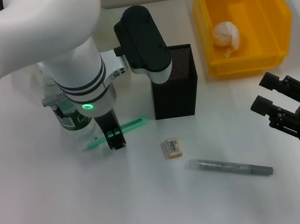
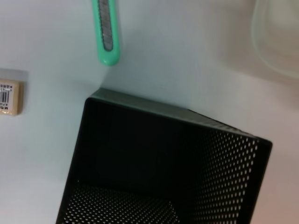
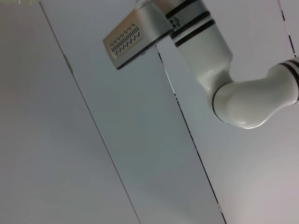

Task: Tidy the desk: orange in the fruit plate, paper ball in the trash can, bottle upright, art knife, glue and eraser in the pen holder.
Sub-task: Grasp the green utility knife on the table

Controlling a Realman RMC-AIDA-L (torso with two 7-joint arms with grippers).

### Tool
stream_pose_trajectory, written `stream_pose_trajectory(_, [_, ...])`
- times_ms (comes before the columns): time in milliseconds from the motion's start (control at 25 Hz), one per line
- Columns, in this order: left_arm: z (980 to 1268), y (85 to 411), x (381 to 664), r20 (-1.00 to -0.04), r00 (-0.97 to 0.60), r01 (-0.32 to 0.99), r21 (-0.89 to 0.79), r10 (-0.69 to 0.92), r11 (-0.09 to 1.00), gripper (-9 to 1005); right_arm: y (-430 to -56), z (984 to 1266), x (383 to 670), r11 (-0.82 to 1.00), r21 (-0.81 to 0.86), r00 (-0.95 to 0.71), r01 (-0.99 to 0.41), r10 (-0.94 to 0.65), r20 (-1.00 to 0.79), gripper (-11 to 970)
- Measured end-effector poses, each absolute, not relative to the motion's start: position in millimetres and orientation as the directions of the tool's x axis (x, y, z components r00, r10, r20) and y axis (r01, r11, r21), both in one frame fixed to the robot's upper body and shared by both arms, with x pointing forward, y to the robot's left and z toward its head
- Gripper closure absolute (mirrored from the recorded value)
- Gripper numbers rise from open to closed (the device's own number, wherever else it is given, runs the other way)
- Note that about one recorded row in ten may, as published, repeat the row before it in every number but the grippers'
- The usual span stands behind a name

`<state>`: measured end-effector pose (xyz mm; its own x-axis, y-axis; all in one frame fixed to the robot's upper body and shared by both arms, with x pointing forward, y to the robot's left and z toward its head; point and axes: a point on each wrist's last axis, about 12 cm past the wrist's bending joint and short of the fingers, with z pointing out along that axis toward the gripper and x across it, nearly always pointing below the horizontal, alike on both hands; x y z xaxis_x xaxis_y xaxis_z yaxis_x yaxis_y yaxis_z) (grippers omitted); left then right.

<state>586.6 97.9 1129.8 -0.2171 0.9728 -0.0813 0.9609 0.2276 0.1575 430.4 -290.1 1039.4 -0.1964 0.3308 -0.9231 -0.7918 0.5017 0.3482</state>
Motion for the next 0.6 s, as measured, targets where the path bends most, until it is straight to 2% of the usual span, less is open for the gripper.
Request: stream_pose_trajectory(600, [1129.6, 97.4, 588.1, -0.087, -0.217, 0.959, 0.165, 0.972, 0.229, 649, -289.3, 1039.3, 430.4, 0.5, 0.349, -0.197, -0.793, 0.331, -0.923, 238])
